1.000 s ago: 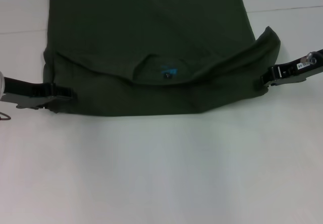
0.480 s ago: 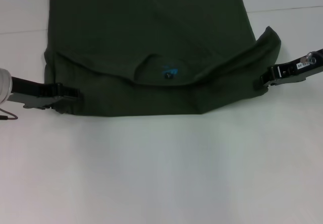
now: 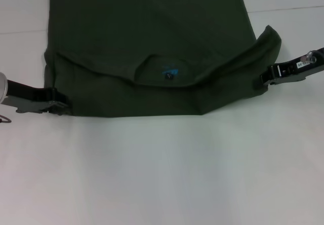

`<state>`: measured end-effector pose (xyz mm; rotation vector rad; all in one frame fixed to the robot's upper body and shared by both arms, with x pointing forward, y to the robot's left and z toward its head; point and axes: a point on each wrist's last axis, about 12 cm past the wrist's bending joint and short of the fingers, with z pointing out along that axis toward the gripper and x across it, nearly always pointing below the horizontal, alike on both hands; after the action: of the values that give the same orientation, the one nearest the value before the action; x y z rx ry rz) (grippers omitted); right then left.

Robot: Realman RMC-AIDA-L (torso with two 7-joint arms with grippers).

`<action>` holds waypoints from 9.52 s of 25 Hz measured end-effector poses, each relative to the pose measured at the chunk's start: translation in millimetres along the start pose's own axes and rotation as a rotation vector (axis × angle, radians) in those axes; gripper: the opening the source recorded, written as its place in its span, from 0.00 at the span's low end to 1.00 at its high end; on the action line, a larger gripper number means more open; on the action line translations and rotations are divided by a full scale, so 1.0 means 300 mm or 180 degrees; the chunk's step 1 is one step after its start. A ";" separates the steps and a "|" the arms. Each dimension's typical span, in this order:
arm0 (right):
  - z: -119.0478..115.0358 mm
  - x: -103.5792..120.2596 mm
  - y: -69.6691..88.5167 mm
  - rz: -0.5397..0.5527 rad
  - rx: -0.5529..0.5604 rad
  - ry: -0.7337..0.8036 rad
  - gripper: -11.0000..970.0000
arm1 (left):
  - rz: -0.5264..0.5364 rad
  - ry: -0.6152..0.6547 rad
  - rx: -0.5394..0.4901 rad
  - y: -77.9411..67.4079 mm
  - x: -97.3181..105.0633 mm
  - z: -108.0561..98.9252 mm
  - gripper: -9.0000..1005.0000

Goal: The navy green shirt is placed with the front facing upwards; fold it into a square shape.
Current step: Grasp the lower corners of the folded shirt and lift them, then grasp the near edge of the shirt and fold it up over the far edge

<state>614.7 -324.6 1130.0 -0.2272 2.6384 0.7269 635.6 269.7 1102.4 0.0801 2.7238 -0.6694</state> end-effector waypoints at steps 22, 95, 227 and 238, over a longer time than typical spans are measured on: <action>-0.024 0.008 0.004 -0.0043 -0.0070 0.0154 0.07 | 0.0129 0.0206 0.0155 -0.018 0.000 -0.054 0.10; -0.311 0.088 0.044 -0.0198 -0.0509 0.0751 0.06 | 0.0595 0.0723 0.1034 0.018 0.106 -0.425 0.10; 0.024 -0.205 0.039 -0.0077 0.0719 -0.1183 0.06 | 0.0570 -0.1404 -0.0376 -0.236 -0.273 -0.002 0.09; 0.085 -0.248 0.107 -0.0293 0.0790 -0.1281 0.06 | 0.0619 -0.1414 -0.0433 -0.243 -0.271 0.019 0.09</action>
<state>682.6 -280.3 1155.2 -0.1160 2.2863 0.3628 704.2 204.4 1156.7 0.1429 2.2886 -0.3888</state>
